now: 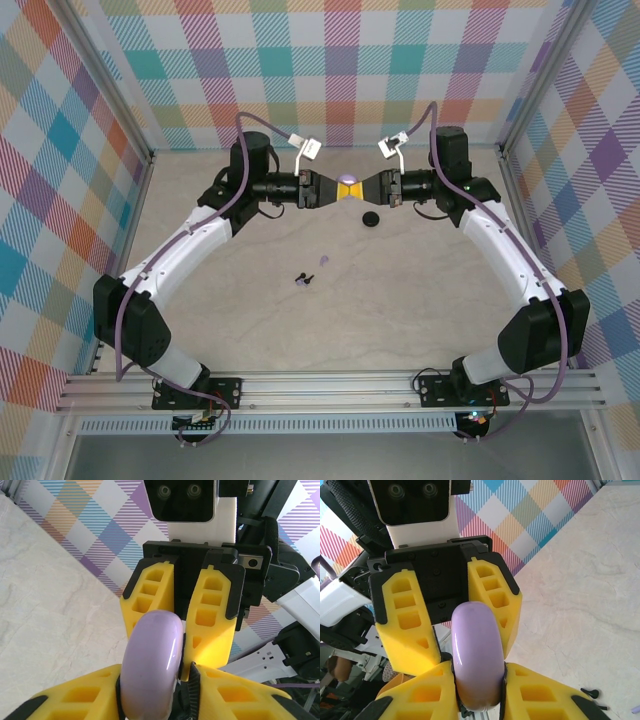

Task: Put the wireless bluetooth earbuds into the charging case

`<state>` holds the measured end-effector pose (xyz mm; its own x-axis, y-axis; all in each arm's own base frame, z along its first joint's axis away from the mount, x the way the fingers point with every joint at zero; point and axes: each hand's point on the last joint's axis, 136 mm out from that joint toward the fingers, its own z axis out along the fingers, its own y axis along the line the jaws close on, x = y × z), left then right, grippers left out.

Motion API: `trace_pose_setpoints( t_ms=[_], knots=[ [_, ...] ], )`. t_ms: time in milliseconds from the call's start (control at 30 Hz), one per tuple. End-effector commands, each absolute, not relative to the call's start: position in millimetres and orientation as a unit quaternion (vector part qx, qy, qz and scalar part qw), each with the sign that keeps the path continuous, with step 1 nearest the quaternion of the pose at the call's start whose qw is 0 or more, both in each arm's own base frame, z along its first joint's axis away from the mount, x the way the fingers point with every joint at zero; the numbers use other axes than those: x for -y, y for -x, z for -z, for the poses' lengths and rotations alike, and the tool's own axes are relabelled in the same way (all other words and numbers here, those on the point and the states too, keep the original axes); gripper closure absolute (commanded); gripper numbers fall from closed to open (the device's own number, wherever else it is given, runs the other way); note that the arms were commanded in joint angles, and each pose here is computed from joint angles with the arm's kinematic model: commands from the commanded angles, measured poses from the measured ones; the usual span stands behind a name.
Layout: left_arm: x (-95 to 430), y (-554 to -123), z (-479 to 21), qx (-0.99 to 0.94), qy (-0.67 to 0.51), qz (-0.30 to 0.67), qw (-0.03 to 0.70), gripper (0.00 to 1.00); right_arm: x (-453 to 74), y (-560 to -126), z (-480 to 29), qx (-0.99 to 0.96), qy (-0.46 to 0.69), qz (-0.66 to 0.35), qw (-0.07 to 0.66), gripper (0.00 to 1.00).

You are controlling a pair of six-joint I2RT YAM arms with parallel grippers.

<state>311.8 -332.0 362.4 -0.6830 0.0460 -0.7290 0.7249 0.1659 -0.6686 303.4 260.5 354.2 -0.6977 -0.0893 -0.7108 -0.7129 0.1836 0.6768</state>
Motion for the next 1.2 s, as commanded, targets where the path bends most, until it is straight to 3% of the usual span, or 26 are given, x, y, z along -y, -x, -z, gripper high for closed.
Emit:
trace_pose_setpoints(
  t_ms=[0, 167, 367, 500, 633, 767, 900, 1167],
  knots=[
    [335, -302, -376, -0.686, -0.289, 0.597, 0.300, 0.70, -261, -289, -366, -0.698, 0.304, -0.589, 0.271, 0.77],
    [336, -302, -376, -0.686, -0.288, 0.597, 0.300, 0.82, -261, -286, -364, -0.698, 0.309, -0.591, 0.262, 0.76],
    [336, -303, -375, -0.688, -0.287, 0.594, 0.301, 0.83, -261, -283, -360, -0.705, 0.310, -0.586, 0.254, 0.71],
    [335, -306, -370, -0.700, -0.287, 0.579, 0.305, 0.84, -256, -289, -359, -0.725, 0.296, -0.556, 0.276, 0.62],
    [332, -313, -363, -0.715, -0.290, 0.548, 0.323, 0.83, -245, -301, -356, -0.763, 0.266, -0.498, 0.315, 0.43],
    [327, -322, -358, -0.702, -0.314, 0.511, 0.385, 0.83, -237, -300, -359, -0.775, 0.259, -0.470, 0.335, 0.38],
    [323, -319, -358, -0.658, -0.359, 0.480, 0.456, 0.85, -233, -296, -358, -0.782, 0.254, -0.463, 0.332, 0.37],
    [325, -308, -365, -0.623, -0.409, 0.469, 0.475, 0.84, -238, -290, -352, -0.787, 0.263, -0.455, 0.322, 0.36]
  ],
)
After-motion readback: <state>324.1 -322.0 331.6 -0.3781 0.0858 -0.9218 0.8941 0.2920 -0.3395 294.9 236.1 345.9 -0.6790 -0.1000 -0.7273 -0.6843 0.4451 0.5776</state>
